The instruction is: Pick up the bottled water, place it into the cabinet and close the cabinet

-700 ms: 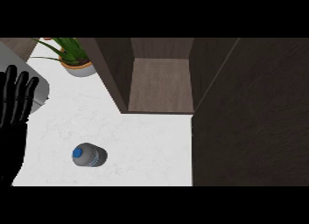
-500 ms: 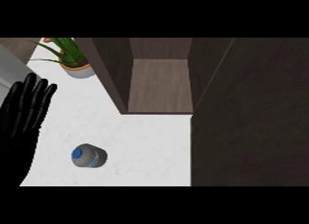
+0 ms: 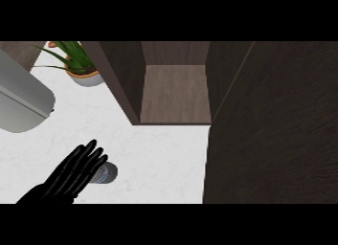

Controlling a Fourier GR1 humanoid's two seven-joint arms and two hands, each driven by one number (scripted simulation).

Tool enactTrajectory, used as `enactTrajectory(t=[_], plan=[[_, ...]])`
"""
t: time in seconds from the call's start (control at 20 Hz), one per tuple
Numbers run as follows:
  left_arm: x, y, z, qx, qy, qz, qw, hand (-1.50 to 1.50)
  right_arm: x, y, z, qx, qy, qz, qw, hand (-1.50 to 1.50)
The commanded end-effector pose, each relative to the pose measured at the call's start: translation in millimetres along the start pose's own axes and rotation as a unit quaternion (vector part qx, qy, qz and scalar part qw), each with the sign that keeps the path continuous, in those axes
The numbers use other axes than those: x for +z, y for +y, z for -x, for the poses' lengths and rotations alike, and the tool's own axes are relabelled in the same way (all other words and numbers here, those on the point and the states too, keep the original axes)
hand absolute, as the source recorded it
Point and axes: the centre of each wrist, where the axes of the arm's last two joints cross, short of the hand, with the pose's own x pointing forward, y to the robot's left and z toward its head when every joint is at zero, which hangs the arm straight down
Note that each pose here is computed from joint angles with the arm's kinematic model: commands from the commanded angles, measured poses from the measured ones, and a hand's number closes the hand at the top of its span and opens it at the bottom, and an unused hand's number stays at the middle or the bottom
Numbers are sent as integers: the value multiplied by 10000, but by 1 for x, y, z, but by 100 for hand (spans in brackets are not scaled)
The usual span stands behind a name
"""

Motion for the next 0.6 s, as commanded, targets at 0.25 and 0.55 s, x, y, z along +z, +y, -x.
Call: enactTrajectory(t=[0.25,0.55], plan=[[71,23,-7,391,281,188,9987,-150,35,3,-13,-372,373,40,9986,-150],[77,33,-8,285,330,68,9990,-150,51,-6,-23,-334,311,-56,9989,-150]])
